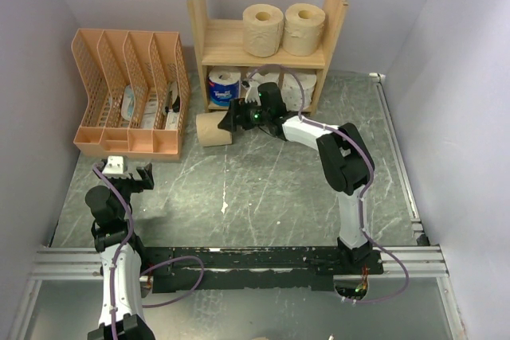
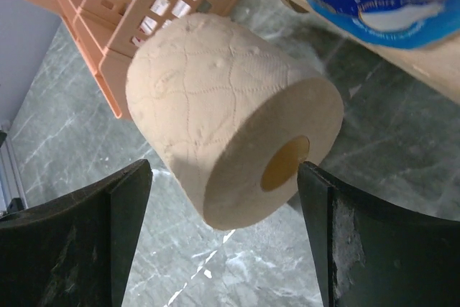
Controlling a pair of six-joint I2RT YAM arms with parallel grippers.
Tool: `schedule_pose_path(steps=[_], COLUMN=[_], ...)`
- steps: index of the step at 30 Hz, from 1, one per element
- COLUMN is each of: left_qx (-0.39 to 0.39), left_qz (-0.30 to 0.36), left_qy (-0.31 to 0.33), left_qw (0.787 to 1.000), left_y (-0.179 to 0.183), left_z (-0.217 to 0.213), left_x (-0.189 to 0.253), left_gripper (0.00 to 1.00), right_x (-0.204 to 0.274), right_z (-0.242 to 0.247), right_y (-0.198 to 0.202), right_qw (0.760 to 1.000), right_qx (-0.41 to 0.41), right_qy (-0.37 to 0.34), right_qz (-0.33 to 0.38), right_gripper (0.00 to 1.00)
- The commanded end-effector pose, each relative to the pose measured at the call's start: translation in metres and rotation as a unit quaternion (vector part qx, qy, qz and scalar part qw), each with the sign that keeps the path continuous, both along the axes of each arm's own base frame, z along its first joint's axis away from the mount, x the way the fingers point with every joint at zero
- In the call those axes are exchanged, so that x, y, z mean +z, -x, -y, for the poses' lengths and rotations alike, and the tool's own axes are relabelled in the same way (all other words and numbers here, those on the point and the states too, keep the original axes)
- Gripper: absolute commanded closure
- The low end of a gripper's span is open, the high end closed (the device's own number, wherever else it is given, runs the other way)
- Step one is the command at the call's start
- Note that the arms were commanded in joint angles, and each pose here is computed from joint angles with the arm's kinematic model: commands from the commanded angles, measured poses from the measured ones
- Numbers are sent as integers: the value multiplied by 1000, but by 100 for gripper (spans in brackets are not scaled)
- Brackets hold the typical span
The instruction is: Place and organize the paper towels onto the shelf
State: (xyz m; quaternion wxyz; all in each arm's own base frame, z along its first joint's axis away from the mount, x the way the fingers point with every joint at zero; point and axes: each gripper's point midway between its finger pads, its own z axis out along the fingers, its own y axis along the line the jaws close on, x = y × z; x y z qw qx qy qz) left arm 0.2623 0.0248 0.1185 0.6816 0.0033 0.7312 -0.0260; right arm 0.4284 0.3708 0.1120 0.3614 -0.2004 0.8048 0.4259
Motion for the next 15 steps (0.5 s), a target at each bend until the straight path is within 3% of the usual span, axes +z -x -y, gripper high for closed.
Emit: schedule_pose_path(steps=[1,7,15], left_qx=[-6,-7,-7], left_qz=[-21,-21,-21], left_qy=[9,10,9], left_qw=[1000,1000,1000], left_y=[6,6,6], left_z=[5,5,5], left_x=[-30,-31,-31], left_gripper=[0,0,0], right_x=[6,1,6], right_z=[4,-3,-14], right_y=[5,9,20], right_qw=[1000,1000,999], right_qx=[-22,-21,24], right_qy=[6,-1,-23], right_qz=[-7,-22,-15], right_gripper=[18,29,78])
